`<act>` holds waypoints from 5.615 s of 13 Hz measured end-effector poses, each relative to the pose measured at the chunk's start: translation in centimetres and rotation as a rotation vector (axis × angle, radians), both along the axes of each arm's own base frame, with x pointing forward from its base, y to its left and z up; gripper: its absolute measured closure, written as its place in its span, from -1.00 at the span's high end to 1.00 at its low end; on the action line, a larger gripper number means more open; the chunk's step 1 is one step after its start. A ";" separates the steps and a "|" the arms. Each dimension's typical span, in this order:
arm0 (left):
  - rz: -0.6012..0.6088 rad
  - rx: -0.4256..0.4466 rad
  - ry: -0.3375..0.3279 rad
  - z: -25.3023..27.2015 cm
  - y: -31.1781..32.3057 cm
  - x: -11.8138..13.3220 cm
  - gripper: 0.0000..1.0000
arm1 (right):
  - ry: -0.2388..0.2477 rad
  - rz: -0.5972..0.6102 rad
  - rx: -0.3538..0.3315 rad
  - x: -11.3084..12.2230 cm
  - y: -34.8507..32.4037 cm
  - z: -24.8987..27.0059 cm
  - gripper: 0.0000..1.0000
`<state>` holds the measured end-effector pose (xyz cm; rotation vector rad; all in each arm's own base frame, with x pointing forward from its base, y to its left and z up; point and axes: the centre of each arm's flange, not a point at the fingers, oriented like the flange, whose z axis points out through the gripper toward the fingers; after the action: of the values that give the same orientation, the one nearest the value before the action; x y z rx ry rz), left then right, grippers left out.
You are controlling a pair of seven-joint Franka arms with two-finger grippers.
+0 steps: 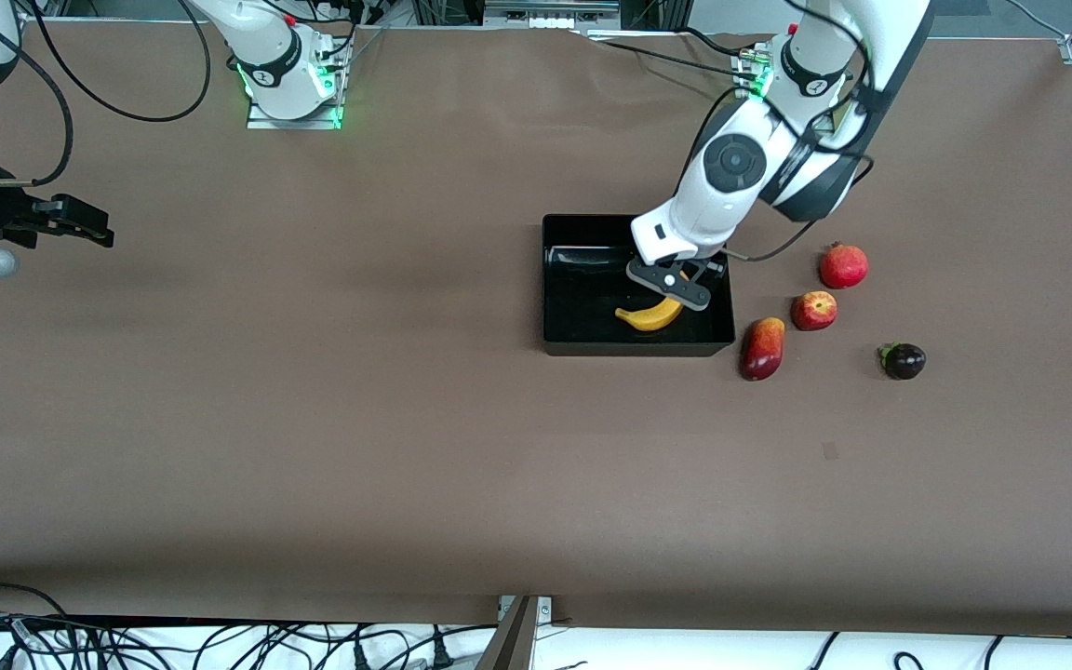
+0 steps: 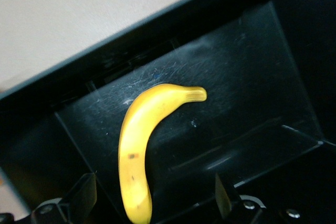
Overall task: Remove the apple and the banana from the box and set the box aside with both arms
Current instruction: 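Grasp the yellow banana with the left gripper and lift it, then lower the banana beside the fruits while the right gripper reaches the box, then release the banana with the left gripper while the right gripper grips the box, then drag the black box away from the fruits with the right gripper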
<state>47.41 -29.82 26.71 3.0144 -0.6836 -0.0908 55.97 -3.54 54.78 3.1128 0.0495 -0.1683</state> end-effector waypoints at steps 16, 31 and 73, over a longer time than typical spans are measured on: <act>-0.035 -0.019 0.045 -9.8 0.7 -0.9 0.58 | -0.007 -0.022 -0.003 0.3 -1.3 -0.5 1.00; -0.040 0.037 0.006 8.1 7.4 3.0 -0.33 | 0.125 0.139 -0.021 0.6 12.2 -5.2 1.00; 0.317 0.083 -0.044 39.2 29.0 0.7 1.00 | 0.080 -0.164 -0.020 2.7 -2.2 -26.2 -0.94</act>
<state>48.12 -0.86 65.95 3.1671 -0.2024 -0.0402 58.62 -5.74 28.59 3.0868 -0.2057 -0.2949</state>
